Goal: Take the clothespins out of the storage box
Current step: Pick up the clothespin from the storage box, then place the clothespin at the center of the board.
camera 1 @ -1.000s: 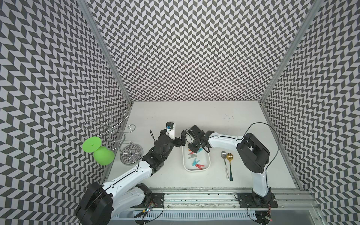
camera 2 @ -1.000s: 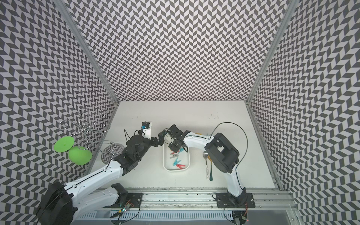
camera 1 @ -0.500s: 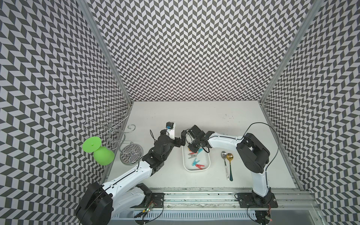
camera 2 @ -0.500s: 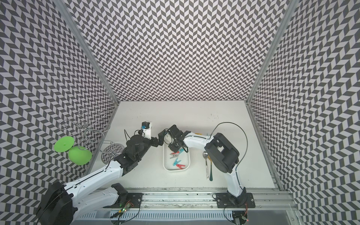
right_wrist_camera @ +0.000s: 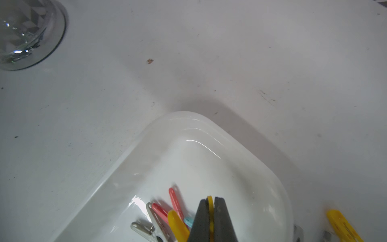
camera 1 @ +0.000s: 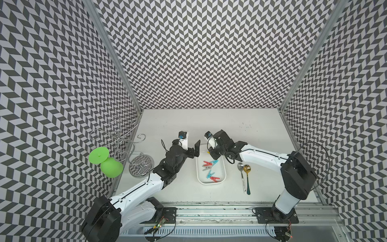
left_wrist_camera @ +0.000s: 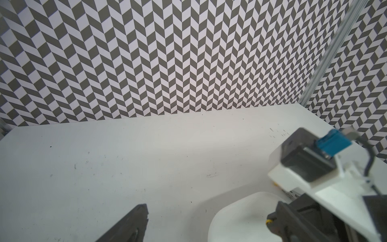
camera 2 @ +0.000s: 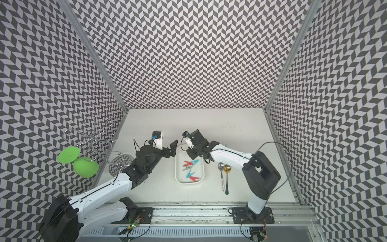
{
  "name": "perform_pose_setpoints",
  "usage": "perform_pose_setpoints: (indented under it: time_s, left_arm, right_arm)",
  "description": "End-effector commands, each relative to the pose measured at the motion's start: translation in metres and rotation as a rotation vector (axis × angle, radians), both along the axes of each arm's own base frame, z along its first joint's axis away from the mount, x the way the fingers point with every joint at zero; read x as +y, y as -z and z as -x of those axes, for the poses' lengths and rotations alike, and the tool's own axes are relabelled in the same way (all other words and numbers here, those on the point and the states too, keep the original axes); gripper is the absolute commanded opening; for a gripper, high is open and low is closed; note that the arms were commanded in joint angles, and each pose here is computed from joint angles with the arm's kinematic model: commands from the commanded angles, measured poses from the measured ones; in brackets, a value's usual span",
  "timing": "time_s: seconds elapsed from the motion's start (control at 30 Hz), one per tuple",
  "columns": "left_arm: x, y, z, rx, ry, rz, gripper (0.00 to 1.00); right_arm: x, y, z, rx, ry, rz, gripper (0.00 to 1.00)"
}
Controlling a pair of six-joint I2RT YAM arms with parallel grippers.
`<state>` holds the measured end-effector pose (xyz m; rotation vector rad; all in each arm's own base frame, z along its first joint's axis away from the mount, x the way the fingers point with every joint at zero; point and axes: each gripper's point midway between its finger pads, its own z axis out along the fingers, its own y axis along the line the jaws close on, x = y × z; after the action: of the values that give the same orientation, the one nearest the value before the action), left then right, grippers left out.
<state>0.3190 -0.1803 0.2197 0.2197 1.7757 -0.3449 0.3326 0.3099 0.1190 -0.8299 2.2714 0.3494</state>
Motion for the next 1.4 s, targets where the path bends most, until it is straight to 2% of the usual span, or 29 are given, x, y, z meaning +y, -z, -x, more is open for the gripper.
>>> perform_pose_setpoints:
  time_s: [0.0,0.13,0.23,0.43,0.67,0.87,1.1,1.2,1.37]
  left_arm:
    - [-0.001,-0.004,0.002,-0.021,0.01,0.017,1.0]
    - [-0.002,-0.005,0.001,-0.022,0.012,0.02,1.0]
    - [-0.002,-0.004,0.002,-0.019,0.014,0.021,0.99]
    - [-0.002,-0.005,0.002,-0.021,0.016,0.022,1.0]
    - [-0.002,-0.004,0.002,-0.019,0.014,0.02,1.0]
    - [-0.003,-0.005,0.002,-0.02,0.015,0.021,0.99]
    - [-0.006,-0.003,0.001,-0.012,0.03,0.019,1.0]
    - [-0.009,-0.002,0.001,-0.009,0.047,0.015,1.0]
    - [-0.022,0.001,0.003,0.006,0.111,0.0,1.0]
  right_arm:
    - [-0.031,-0.026,-0.019,-0.057,0.209,-0.078,0.07]
    - [-0.081,-0.022,-0.028,-0.009,0.417,-0.115,0.07]
    - [-0.108,-0.012,-0.03,0.042,0.519,-0.162,0.07]
    - [-0.136,0.026,-0.027,0.147,0.637,-0.16,0.08]
    - [-0.15,0.061,-0.024,0.228,0.693,-0.132,0.09]
    - [-0.151,0.063,-0.026,0.232,0.69,-0.124,0.13]
    - [-0.145,0.037,-0.035,0.182,0.636,-0.14,0.19]
    - [-0.133,0.021,-0.037,0.155,0.549,-0.151,0.21]
    - [-0.093,-0.005,-0.027,0.106,0.284,-0.123,0.23]
